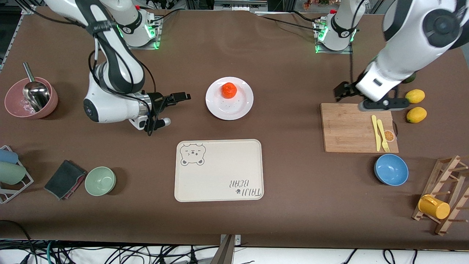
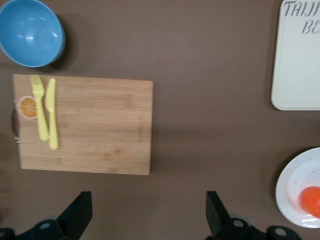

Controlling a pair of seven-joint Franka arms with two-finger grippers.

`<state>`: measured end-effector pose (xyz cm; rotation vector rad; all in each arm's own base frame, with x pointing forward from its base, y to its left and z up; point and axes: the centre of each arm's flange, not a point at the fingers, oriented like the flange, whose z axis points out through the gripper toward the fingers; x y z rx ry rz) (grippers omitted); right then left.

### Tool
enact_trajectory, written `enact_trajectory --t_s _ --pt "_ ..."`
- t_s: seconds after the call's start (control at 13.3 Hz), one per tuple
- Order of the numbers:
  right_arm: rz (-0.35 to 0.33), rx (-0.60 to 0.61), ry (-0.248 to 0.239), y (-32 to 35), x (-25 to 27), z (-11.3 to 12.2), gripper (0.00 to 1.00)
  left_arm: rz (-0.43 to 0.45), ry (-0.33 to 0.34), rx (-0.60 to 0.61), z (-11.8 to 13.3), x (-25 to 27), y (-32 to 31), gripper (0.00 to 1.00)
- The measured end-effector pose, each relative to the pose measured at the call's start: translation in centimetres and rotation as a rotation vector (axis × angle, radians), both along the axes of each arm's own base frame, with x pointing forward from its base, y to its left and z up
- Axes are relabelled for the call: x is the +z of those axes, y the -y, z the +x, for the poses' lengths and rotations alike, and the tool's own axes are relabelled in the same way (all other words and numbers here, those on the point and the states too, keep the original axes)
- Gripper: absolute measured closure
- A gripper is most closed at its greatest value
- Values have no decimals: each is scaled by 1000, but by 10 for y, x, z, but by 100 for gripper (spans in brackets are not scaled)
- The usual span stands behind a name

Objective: Place orange and plate with both arms
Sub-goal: 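Grasp the plate rim with the right gripper while the left gripper withdraws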

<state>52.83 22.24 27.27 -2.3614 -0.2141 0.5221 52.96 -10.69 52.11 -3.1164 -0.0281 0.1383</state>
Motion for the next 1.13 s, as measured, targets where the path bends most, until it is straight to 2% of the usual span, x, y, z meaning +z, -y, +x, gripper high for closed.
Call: enact_trajectory --t_s 0.23,0.45,0.6,0.75,0.98,1.13 --pt "150 -17 35 5 -56 -24 0 6 5 -100 3 27 -72 0" --pt "208 -39 79 3 -85 -37 0 -12 22 -169 5 51 -133 0" --pt "254 -84 115 -4 -106 -44 0 -13 39 -183 4 64 -149 0" --pt "323 -131 122 -16 -132 -55 0 -12 43 -176 4 68 -154 0" --pt "353 -170 116 -39 -143 -65 0 -14 29 -163 1 72 -159 0" --pt "325 -156 147 -56 -143 -70 0 -14 24 -161 1 75 -159 0"
